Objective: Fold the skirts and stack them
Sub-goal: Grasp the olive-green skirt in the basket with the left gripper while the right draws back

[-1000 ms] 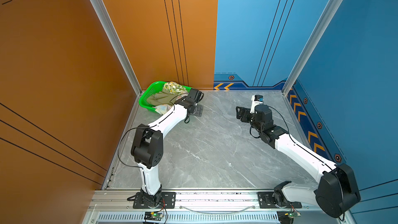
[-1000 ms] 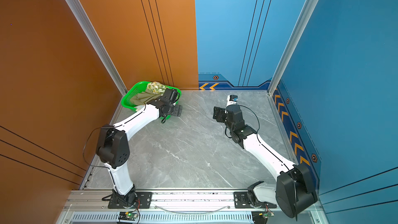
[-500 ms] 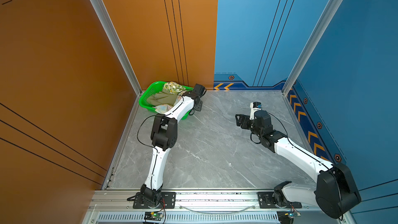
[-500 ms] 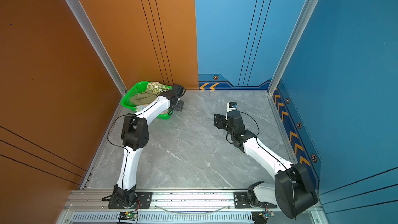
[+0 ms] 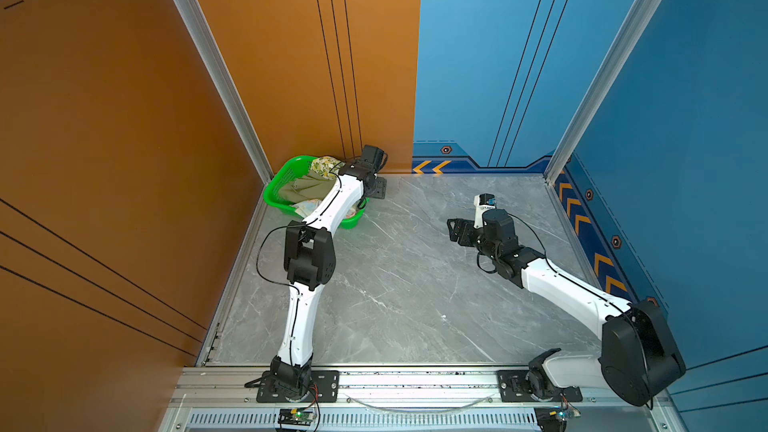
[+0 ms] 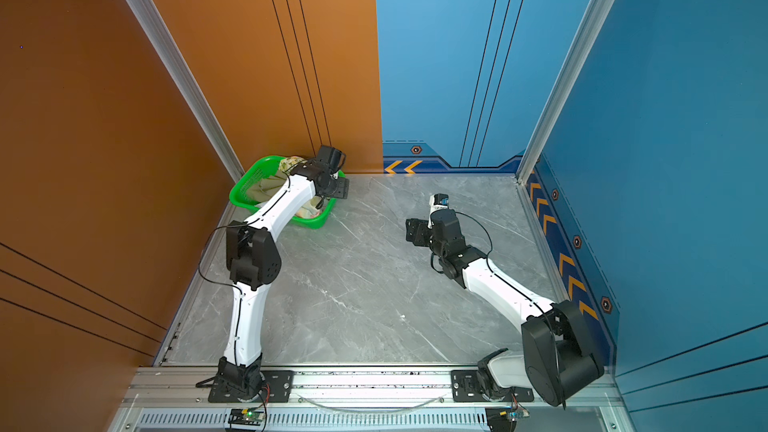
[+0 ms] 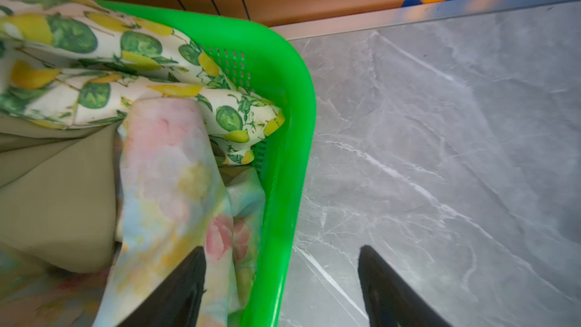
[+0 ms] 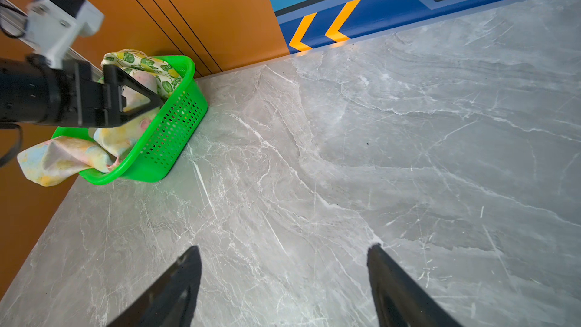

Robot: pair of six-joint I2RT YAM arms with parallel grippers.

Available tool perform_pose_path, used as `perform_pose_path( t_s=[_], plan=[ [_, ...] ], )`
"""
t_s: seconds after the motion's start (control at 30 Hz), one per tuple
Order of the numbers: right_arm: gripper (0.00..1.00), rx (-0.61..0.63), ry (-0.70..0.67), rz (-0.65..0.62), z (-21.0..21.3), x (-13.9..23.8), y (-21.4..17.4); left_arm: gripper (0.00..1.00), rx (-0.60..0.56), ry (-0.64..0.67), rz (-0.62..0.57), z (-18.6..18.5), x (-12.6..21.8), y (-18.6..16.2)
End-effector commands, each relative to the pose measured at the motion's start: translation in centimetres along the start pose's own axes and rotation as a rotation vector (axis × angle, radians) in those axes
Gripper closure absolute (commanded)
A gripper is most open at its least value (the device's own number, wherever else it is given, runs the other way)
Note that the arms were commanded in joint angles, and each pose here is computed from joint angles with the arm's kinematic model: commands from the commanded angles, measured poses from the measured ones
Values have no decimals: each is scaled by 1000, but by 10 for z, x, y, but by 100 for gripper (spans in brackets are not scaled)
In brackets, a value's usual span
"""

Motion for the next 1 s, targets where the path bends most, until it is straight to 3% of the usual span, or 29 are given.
perform_pose_path(
  t_s=[0.0,0.17,0.6,0.97],
  plan=[
    [17,44,21,-21,10,-2,4,21,84,-52,-141,24,62,20],
    [17,94,16,-4,14,-7,-5,19,175,-1,-182,73,71,17],
    [16,153,24,48,23,-31,-12,18,324,104,-114,162,33,-13],
    [16,172,60,93,37,-53,-21,20,552,53,-85,219,-13,-46]
  ],
)
Point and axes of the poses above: each gripper's point midway between its finger pads, its own x axis back along the fingers, its own z axis along the line the jaws close on, y = z × x, the point moved 9 cm from there along x, back along the fingers, and after that the axes turned 14 degrees about -x, right-handed, at the moved point
